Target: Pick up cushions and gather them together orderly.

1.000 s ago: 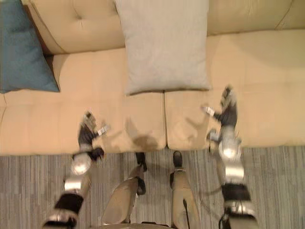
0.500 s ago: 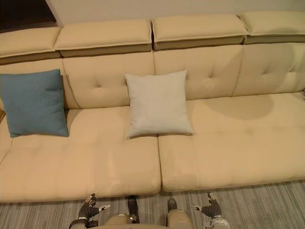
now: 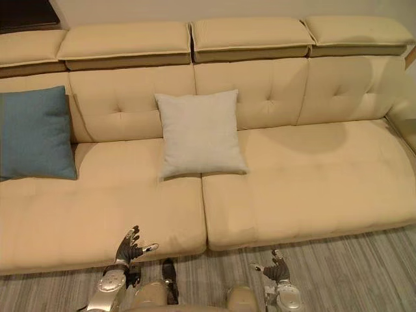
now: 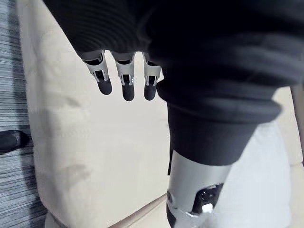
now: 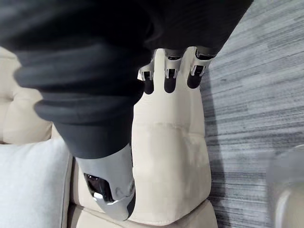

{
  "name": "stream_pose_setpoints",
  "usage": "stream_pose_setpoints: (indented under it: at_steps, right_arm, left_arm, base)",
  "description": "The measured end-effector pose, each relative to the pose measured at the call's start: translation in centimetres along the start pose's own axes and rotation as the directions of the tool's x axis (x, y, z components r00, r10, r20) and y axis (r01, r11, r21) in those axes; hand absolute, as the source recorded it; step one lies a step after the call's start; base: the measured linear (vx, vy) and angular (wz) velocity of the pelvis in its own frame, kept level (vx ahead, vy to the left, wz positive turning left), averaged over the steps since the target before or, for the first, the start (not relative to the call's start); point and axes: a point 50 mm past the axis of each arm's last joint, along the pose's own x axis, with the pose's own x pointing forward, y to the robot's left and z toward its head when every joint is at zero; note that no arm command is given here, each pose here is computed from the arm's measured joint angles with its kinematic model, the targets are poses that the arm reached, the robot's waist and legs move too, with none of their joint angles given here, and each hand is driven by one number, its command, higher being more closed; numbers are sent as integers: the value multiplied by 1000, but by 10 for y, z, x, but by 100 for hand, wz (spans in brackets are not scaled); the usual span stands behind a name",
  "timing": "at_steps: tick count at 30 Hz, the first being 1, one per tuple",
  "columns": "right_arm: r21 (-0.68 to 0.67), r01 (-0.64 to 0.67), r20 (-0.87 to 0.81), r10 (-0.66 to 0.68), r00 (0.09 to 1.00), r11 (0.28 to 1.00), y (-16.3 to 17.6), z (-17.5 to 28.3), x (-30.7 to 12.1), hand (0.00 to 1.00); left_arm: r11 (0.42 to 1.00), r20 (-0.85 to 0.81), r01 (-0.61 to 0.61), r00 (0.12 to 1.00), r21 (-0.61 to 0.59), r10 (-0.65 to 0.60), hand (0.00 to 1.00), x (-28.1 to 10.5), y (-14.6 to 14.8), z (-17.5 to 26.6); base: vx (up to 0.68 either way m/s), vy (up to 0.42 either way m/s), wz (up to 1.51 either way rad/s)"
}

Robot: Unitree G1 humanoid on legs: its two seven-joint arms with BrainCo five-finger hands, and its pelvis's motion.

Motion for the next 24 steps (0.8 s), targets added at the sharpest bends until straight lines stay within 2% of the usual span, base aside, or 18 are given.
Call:
stream_pose_setpoints:
  at_steps: [6, 13, 15, 19, 24]
  right_arm:
    - [5, 57, 7, -57, 998, 998, -14, 8, 9, 0]
    - [31, 79, 13, -80, 997, 996, -14, 10, 8, 0]
    - [55, 48, -8, -48, 999, 997, -1, 4, 6, 0]
    - [60, 66, -45, -63, 997, 996, -4, -7, 1, 0]
    - [75, 67, -41, -64, 997, 995, -2, -5, 3, 0]
  left_arm:
    - [998, -36, 63, 997, -7, -63, 0, -5, -21, -8]
    - [998, -45, 56, 997, 1, -56, 0, -7, -17, -11]
    - [999, -61, 44, 997, 23, -42, 0, -8, -9, -16]
    - [998, -68, 36, 997, 44, -33, 0, -7, -2, -17]
    - [998, -93, 30, 995, 60, -24, 0, -8, 3, -23]
  base:
    - [-283, -217, -10]
    - [-187, 91, -27]
    - [-104, 206, -33]
    - [-12, 129, -31]
    - [56, 20, -105]
